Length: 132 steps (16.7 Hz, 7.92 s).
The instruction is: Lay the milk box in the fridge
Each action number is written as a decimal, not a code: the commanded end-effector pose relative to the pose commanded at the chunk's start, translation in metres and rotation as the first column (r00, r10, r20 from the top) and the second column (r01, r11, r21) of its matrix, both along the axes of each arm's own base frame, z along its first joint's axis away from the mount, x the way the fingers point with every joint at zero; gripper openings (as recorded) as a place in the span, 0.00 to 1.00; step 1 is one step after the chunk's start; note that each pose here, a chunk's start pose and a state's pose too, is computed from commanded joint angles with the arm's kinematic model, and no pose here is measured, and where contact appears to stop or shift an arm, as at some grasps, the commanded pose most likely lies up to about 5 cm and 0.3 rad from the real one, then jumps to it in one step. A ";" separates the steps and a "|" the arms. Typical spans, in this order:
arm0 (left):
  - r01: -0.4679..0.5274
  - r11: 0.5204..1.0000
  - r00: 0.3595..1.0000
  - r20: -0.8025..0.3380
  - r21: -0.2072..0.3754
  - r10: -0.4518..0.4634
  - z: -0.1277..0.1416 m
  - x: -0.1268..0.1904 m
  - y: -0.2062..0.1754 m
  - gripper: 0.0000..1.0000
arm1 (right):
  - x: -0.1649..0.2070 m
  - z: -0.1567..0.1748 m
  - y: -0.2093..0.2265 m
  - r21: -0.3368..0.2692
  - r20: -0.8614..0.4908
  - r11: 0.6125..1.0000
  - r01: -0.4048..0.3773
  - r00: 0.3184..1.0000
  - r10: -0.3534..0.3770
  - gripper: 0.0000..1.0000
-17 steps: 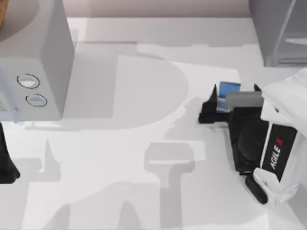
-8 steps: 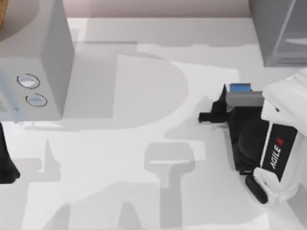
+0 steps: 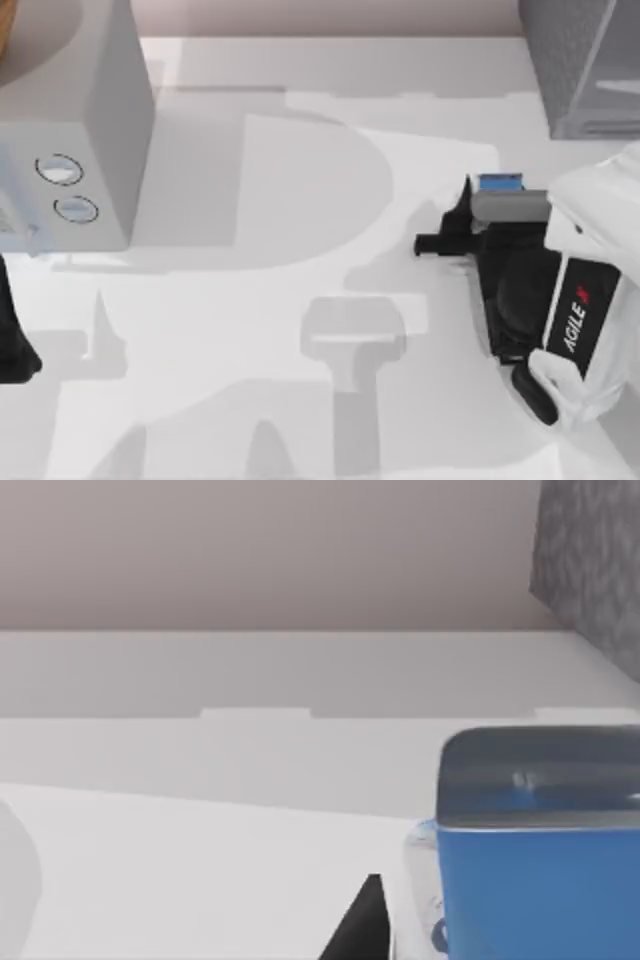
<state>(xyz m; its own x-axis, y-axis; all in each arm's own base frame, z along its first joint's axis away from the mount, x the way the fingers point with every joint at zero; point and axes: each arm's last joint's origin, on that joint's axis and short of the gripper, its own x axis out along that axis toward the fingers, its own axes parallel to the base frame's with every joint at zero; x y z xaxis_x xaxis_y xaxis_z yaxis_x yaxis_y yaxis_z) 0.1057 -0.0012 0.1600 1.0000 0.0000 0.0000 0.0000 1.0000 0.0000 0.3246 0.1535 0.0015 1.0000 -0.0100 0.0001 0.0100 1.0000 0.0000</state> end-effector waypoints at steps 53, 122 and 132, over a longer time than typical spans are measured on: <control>0.000 1.000 1.000 0.000 0.000 0.000 0.000 0.000 0.000 1.00 | -0.105 0.236 -0.109 -0.006 0.032 0.999 0.050 0.998 -0.050 0.00; 0.000 1.000 1.000 0.000 0.000 0.000 0.000 0.000 0.000 1.00 | 0.120 0.111 -0.259 0.006 -0.006 1.000 -0.014 1.000 0.014 0.00; 0.000 1.000 1.000 0.000 0.000 0.000 0.000 0.000 0.000 1.00 | 0.166 0.119 -0.258 0.003 -0.004 1.000 -0.019 1.000 0.019 0.00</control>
